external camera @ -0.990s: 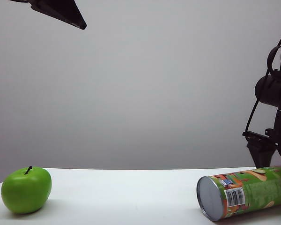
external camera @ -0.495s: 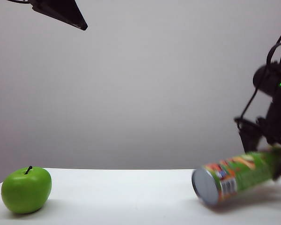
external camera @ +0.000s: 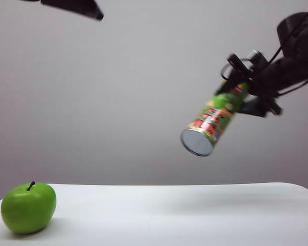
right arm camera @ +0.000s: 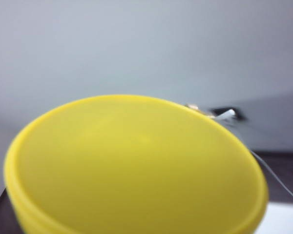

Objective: Pick up the green bucket of chips from the desk, place it near the apple, and finally stand it up.

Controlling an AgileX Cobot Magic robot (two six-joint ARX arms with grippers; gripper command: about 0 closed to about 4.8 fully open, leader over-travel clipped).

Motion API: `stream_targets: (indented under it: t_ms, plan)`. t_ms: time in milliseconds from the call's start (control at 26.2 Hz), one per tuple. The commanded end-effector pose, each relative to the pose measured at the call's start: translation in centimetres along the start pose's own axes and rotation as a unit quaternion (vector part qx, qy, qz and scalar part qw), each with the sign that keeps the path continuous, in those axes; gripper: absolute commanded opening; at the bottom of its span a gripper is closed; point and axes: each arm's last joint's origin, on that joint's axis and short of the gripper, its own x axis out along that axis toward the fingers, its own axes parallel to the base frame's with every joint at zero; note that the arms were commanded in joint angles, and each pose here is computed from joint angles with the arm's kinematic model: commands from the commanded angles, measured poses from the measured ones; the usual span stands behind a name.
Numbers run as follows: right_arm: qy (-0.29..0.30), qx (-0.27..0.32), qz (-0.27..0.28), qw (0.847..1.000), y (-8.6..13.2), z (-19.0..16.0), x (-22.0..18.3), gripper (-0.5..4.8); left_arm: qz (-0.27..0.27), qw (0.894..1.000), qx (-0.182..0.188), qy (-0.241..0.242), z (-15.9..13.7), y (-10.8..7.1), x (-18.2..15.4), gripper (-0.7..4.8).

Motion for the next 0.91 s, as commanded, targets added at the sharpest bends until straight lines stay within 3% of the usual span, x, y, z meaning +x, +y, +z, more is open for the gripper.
stream_targets:
  t_ms: [38, 152, 229, 533, 762, 914]
  plan:
    - [-0.023, -0.11, 0.086, 0.99, 3.2, 0.0, 1.0, 2.83, -0.009, 1.0, -0.013, -0.007, 0.7, -0.3, -1.1, -0.05]
    - [-0.035, -0.216, 0.14, 0.966, 6.6, -1.7, 2.4, 2.86, -0.009, 1.0, -0.029, -0.006, 0.9, -0.7, -2.2, -0.05]
    - [-0.042, -0.272, 0.169, 0.946, 8.5, -2.8, 3.1, 3.26, -0.009, 0.999, -0.031, -0.002, 0.8, -0.9, -2.8, -0.05]
    - [-0.045, -0.422, 0.224, 0.877, 13.2, -7.8, 5.2, 3.35, -0.018, 0.998, -0.049, 0.043, -0.1, -1.5, -3.6, -0.05]
    - [-0.051, -0.422, 0.229, 0.876, 12.9, -12.9, 8.3, 3.31, -0.015, 0.997, -0.05, 0.052, -0.3, -1.6, -3.7, -0.05]
    - [-0.068, -0.416, 0.23, 0.877, 12.7, -15.6, 9.5, 3.04, 0.035, 0.998, -0.035, 0.05, -0.1, -1.5, -4.4, -0.05]
